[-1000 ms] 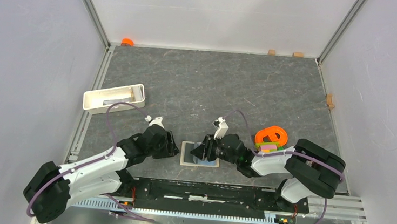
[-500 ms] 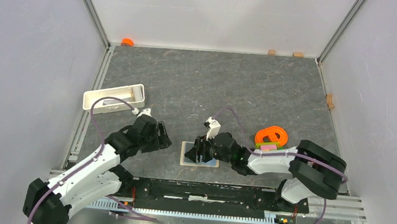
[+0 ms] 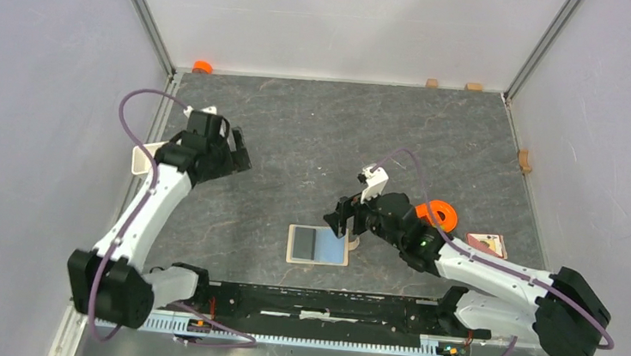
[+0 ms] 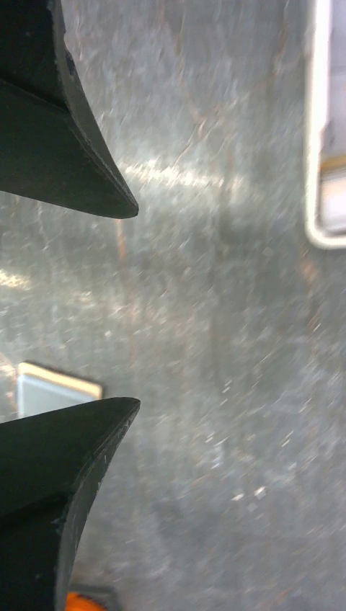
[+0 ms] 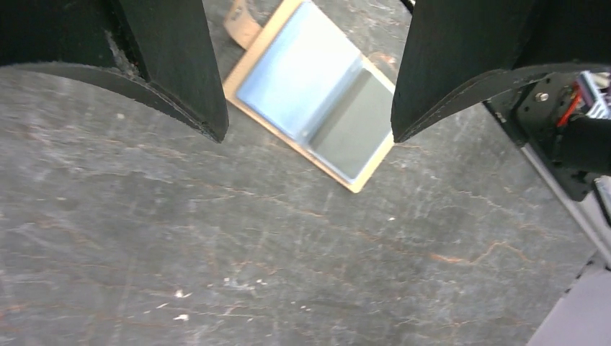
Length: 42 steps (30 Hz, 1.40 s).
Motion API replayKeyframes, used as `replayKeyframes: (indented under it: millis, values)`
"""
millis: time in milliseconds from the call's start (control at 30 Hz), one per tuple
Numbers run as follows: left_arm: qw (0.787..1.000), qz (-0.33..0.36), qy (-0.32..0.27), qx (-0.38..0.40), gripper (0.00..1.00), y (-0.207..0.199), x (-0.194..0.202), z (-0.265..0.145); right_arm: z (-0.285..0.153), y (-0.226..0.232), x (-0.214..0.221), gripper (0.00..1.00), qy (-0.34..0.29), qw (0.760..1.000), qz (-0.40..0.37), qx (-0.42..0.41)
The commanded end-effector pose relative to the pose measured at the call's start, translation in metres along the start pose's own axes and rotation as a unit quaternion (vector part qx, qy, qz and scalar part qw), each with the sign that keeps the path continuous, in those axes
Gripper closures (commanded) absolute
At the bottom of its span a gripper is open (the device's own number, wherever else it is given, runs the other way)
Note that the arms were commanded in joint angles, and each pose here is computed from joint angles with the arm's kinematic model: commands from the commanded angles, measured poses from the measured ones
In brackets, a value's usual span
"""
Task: Put the credit cards into the card holder
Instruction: Pick up the credit card from the storage box.
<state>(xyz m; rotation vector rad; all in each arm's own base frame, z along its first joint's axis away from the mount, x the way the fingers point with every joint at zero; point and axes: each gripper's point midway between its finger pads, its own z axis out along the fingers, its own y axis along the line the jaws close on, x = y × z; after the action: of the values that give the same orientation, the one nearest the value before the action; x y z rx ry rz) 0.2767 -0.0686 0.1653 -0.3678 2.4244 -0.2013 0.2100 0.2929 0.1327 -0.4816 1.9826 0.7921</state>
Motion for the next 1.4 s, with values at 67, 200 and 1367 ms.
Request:
replayKeyframes:
  millis: [67, 200, 1367]
  values:
    - [0.999, 0.002, -0.003, -0.050, 0.00, 0.029, -0.063, 0.037, -0.017, -0.013, -0.026, 0.10, -0.018, 0.998, -0.056, 0.004]
    - [0.994, -0.015, -0.005, -0.108, 0.03, 0.058, -0.087, 0.080, -0.022, -0.019, -0.027, 0.12, -0.028, 0.998, -0.058, 0.004]
    - [0.988, -0.021, 0.058, -0.143, 0.31, 0.098, -0.090, 0.157, -0.025, -0.039, 0.002, 0.21, -0.013, 1.000, -0.011, -0.008]
